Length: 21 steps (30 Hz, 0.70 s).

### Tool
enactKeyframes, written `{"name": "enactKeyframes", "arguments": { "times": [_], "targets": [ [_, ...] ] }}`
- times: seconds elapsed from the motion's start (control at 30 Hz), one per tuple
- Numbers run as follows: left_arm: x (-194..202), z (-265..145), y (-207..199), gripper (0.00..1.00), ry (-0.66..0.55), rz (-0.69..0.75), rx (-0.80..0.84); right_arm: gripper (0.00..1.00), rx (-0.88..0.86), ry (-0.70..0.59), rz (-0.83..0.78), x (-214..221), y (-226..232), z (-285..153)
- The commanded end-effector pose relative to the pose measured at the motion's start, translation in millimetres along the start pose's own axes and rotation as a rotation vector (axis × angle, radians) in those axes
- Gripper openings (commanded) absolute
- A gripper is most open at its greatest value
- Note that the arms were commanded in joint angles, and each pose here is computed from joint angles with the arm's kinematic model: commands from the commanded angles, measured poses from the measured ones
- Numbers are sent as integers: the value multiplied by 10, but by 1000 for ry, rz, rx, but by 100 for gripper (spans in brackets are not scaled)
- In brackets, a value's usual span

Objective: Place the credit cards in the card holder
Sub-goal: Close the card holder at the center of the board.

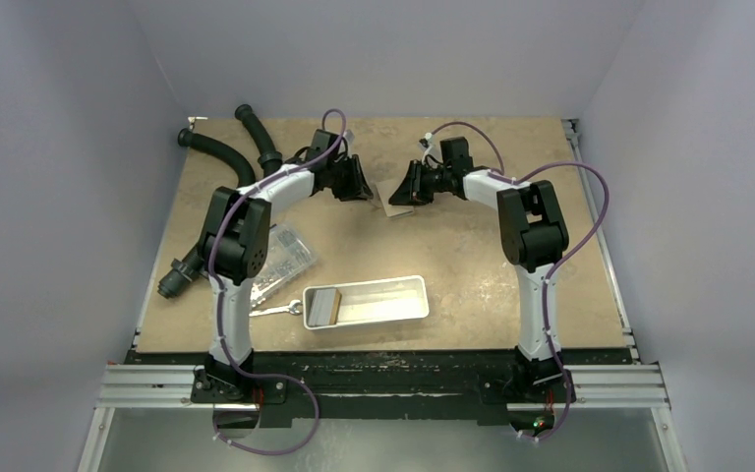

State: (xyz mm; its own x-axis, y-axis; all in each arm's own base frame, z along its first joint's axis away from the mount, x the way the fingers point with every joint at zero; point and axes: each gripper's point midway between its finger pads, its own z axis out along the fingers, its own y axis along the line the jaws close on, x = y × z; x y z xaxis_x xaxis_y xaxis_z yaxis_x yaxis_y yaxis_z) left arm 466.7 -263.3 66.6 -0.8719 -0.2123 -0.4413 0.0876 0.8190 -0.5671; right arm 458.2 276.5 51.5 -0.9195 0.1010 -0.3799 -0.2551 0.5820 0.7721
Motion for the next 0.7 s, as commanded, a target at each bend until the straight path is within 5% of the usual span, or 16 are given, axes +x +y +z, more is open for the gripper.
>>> {"name": "enactKeyframes", "arguments": {
  "times": [0.0, 0.4, 0.53, 0.67],
  "targets": [
    [-117, 44, -79, 25, -31, 32, 8, 24, 71, 25, 11, 93, -214, 77],
    [-119, 58, -106, 14, -32, 38, 8, 20, 69, 25, 8, 84, -196, 65],
    [-124, 21, -137, 32, -35, 44, 18, 20, 71, 26, 6, 86, -192, 68],
    [-156, -35, -168, 34, -50, 44, 24, 19, 73, 31, 8, 110, -213, 74]
  ]
}}
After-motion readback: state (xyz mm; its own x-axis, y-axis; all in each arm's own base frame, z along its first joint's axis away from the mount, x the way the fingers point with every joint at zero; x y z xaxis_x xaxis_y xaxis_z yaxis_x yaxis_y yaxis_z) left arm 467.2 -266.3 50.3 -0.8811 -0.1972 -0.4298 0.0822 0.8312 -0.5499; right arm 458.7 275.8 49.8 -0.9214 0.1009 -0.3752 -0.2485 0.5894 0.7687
